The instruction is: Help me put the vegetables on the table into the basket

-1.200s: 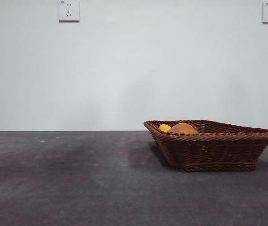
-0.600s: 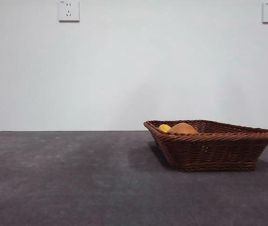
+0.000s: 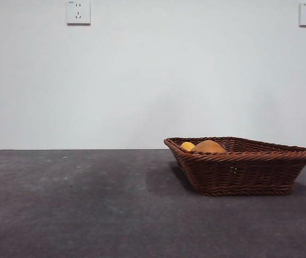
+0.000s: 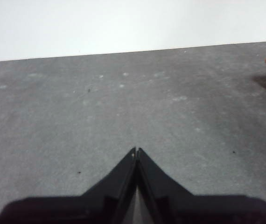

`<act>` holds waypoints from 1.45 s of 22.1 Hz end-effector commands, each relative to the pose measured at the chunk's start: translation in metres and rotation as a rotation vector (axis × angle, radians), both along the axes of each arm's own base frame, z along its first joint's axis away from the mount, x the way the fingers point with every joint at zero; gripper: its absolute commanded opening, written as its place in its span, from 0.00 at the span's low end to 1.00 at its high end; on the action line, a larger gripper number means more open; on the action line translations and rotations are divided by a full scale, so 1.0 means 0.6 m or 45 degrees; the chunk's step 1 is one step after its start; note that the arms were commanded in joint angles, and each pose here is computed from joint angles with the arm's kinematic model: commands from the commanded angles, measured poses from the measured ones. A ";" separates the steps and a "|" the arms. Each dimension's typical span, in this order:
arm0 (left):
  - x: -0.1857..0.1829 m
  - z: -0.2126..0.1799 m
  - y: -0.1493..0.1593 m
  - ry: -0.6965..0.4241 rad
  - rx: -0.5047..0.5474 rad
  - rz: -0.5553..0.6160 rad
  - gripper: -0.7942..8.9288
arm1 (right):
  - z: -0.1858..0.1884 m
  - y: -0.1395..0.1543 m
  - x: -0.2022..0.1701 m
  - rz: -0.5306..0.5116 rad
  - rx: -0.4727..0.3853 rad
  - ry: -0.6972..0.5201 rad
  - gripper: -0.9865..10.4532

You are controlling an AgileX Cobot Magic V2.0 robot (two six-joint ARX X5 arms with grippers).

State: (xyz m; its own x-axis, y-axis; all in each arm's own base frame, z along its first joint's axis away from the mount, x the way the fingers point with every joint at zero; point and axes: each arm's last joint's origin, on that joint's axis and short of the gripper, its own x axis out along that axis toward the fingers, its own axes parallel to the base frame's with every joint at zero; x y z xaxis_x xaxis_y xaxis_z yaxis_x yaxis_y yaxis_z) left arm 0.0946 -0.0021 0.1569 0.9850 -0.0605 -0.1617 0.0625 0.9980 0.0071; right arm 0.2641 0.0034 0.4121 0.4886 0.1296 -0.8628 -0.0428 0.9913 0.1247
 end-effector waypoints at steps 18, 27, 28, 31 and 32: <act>0.003 -0.012 0.003 0.001 -0.010 0.061 0.08 | 0.028 0.000 0.048 -0.007 0.003 -0.419 0.09; 0.003 -0.012 0.003 0.003 -0.010 0.061 0.08 | 0.039 -0.003 0.056 -0.042 -0.034 -0.528 0.09; 0.003 -0.012 0.003 0.004 -0.011 0.061 0.08 | 0.040 -0.005 0.053 -0.078 -0.074 -0.533 0.09; 0.003 -0.012 0.003 0.004 -0.010 0.061 0.08 | 0.049 -0.004 0.013 -0.108 -0.109 -0.605 0.09; 0.003 -0.012 0.003 0.004 -0.010 0.061 0.08 | 0.048 -0.001 0.001 -0.103 -0.106 -0.636 0.09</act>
